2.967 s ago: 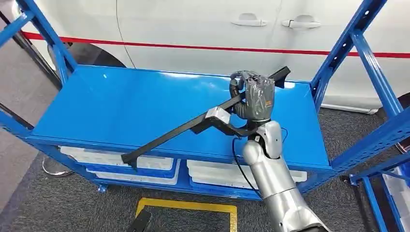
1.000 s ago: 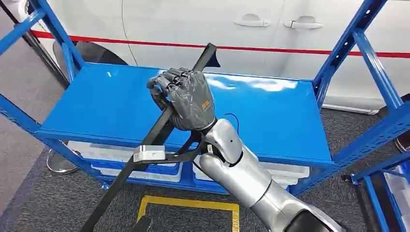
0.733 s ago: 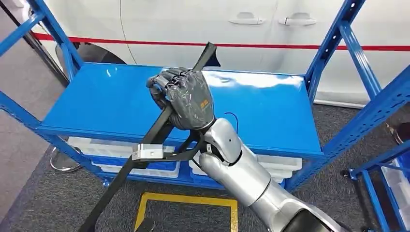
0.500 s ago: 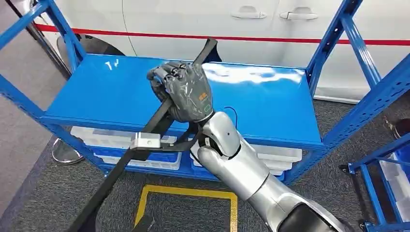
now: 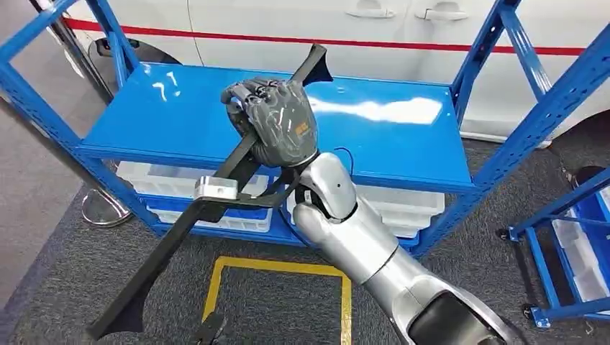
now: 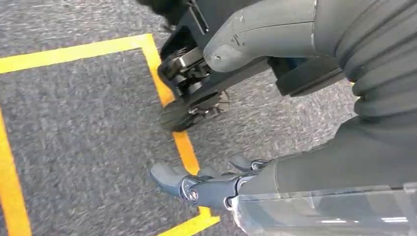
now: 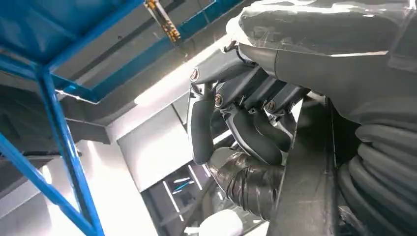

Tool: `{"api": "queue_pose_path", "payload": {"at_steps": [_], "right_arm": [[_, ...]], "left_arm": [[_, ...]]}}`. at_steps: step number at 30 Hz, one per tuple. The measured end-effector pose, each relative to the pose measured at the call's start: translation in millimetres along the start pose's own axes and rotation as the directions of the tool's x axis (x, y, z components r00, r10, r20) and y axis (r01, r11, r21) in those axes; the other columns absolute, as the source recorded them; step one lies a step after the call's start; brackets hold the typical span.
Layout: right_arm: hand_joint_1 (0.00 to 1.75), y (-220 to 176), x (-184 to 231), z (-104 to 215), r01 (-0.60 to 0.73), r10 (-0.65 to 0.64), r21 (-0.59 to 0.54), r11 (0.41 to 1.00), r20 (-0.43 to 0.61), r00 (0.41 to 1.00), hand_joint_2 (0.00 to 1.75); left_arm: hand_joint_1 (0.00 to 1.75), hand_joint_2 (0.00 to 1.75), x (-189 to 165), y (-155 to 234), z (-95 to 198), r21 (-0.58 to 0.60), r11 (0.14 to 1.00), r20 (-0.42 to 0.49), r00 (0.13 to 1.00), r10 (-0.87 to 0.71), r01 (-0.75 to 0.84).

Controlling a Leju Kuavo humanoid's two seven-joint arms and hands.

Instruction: Take the parts from the cabinet and place them on the table.

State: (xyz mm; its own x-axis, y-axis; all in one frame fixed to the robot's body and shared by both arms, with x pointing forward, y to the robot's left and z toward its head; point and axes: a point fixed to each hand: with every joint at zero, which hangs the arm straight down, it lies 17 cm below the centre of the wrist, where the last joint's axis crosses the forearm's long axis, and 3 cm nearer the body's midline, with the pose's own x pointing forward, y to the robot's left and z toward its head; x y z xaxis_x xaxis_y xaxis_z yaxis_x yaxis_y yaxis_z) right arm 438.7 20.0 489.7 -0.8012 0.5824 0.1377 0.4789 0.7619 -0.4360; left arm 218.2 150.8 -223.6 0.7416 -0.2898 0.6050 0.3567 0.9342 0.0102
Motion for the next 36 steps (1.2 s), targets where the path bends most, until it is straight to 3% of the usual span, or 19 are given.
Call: {"api": "queue_pose_path", "payload": {"at_steps": [11,36], "right_arm": [[1.75,-1,-24,11,-0.049,0.050,0.013,0.999,-0.028,0.998,1.75],[1.75,-6,-24,14,-0.055,0.055,0.012,0.998,-0.033,0.998,1.75]], "left_arm": [[0.00,1.75,9,-10,-2,-0.025,0.999,0.012,0.999,-0.034,0.034],[0.00,1.75,12,-12,-2,-0.017,0.999,0.017,1.000,-0.027,0.027]]}}
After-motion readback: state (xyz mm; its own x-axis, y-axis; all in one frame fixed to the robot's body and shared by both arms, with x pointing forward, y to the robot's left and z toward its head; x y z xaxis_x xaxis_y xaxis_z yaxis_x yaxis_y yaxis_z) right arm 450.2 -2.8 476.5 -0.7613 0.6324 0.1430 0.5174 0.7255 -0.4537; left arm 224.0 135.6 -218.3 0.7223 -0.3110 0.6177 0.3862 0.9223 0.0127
